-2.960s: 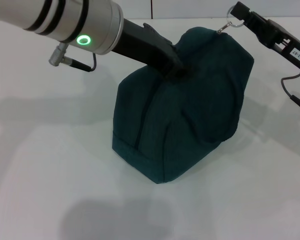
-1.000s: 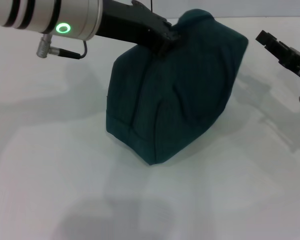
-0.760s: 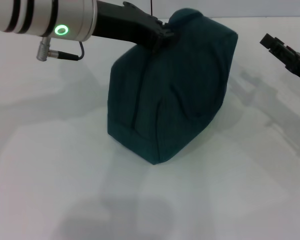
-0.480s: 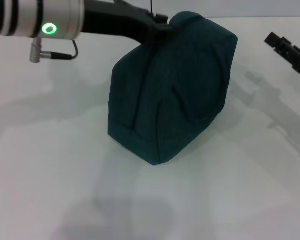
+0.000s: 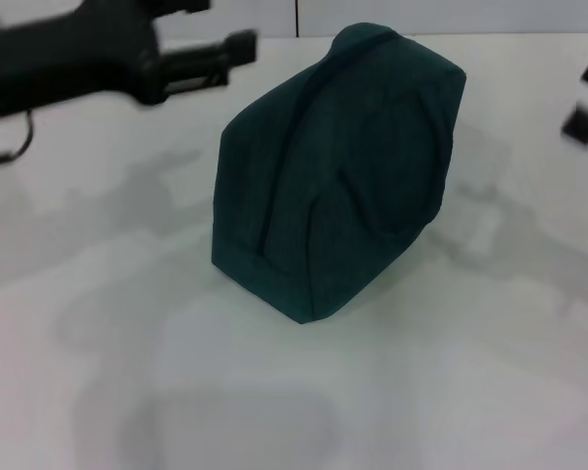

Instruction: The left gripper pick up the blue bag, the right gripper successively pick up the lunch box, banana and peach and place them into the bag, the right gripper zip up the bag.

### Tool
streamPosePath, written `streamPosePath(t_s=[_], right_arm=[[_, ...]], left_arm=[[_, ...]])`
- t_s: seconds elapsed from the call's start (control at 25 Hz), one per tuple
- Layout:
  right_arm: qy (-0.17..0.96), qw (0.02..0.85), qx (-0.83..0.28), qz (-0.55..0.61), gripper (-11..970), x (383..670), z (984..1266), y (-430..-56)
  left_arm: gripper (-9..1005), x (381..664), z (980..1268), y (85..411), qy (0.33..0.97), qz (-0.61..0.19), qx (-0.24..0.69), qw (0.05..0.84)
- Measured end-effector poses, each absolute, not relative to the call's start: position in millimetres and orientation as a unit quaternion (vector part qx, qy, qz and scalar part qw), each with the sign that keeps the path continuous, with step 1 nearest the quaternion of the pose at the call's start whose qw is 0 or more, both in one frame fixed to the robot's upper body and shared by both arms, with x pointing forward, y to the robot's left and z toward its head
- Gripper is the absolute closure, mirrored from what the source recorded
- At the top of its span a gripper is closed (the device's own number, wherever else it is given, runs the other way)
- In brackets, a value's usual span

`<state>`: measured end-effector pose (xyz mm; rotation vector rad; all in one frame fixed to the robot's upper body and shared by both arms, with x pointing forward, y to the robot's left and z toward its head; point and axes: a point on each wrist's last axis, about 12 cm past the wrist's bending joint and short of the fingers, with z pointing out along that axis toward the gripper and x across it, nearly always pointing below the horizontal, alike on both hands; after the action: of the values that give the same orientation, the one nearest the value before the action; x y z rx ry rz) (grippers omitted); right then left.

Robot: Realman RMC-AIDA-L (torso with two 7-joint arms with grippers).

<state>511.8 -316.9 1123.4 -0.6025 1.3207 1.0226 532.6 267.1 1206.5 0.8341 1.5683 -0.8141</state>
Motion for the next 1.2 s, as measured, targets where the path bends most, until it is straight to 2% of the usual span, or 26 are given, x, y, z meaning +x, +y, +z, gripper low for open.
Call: streamPosePath(t_s=[0.24,0.44,0.48,0.84,1.2], right_arm=[[0.549,0.607,-0.387,0.424,99,480.2,1123.0,-316.4],[0.555,0.564,-0.431,0.434,100,463.3,1102.9,-307.1],[0.566,0.546,-0.435,0.439,100,457.7,1090.1,-303.8],[0.621,0.526,-0.415,0.408,100,446.8,1042.6,-293.4],[0.649,0.524,-0.410,0.369,100,451.2,1030.3,-294.8]], left_arm=[[269,488.2,1151.6,303.1,0.636,-0.345,0.376,0.579],[163,455.2,1111.0,316.4,0.655,-0.359,0.375,0.549],[163,451.7,1104.3,316.7,0.662,-0.359,0.376,0.540],[164,435.1,1050.8,313.6,0.704,-0.364,0.359,0.493],[164,434.2,1037.4,311.6,0.715,-0.352,0.362,0.484]])
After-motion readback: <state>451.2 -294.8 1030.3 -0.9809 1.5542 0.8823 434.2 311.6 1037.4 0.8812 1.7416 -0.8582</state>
